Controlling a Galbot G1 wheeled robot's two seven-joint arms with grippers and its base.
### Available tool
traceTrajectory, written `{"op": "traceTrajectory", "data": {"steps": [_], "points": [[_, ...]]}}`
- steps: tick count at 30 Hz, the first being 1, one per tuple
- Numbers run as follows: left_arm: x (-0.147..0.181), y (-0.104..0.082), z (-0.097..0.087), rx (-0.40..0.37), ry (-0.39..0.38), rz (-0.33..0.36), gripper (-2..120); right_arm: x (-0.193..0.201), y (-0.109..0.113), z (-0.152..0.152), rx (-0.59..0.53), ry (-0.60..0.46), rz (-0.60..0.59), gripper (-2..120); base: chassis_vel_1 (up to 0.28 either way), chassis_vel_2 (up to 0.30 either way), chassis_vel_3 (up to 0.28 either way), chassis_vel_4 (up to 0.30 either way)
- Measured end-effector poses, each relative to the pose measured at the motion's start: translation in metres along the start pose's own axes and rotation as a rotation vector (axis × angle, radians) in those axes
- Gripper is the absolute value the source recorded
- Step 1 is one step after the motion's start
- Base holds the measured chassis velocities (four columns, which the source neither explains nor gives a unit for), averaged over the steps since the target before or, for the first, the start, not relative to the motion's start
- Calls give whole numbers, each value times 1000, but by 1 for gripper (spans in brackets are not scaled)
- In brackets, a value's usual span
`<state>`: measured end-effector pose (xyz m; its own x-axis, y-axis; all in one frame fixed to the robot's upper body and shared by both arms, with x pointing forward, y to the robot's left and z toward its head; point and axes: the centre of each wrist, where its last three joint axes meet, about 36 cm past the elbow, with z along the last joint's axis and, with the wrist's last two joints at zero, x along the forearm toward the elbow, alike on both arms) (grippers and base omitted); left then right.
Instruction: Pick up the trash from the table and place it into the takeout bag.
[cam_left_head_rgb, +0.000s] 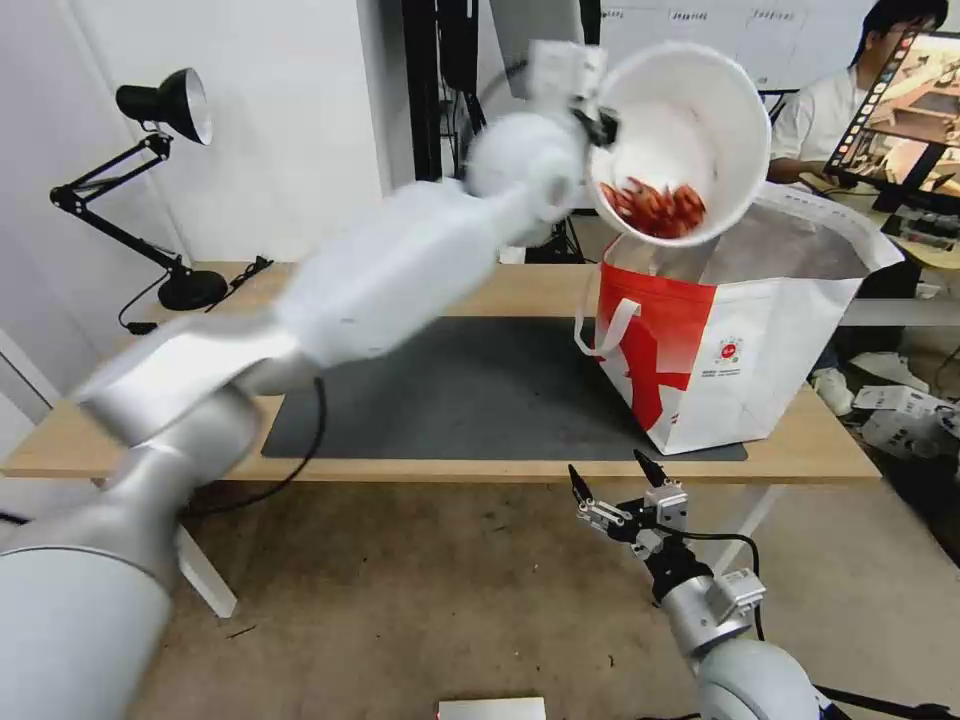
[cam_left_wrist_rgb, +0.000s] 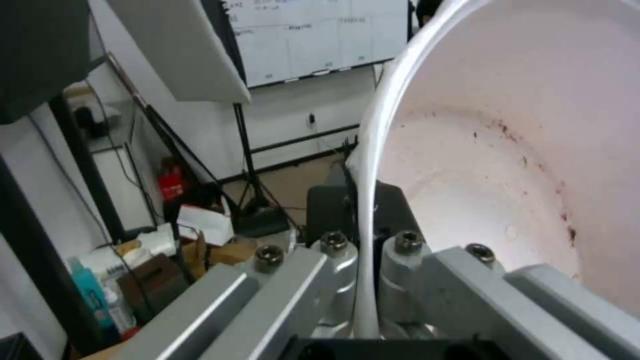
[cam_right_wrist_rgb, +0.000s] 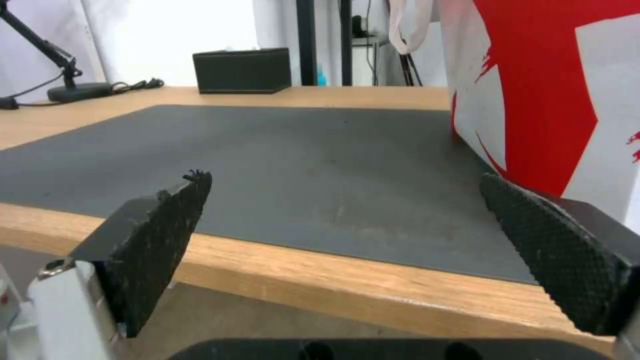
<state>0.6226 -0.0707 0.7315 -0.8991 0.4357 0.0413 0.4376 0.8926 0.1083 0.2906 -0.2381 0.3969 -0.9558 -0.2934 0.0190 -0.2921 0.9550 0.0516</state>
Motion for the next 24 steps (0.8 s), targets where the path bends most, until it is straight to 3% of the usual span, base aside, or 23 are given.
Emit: {"op": "traceTrajectory", "data": {"steps": [5,12,19,24], "points": [[-4,-30,20,-64,0,34,0,0,0,0,0,0,0,100,0,0,0,0],[-1,-39,36,-66,22,117,0,0,0,0,0,0,0,100,0,0,0,0],[0,-38,42,-9,173,190,0,0,0,0,0,0,0,100,0,0,0,0],[3,-38,36,21,263,243,14,0,0,0,0,0,0,100,0,0,0,0]]}}
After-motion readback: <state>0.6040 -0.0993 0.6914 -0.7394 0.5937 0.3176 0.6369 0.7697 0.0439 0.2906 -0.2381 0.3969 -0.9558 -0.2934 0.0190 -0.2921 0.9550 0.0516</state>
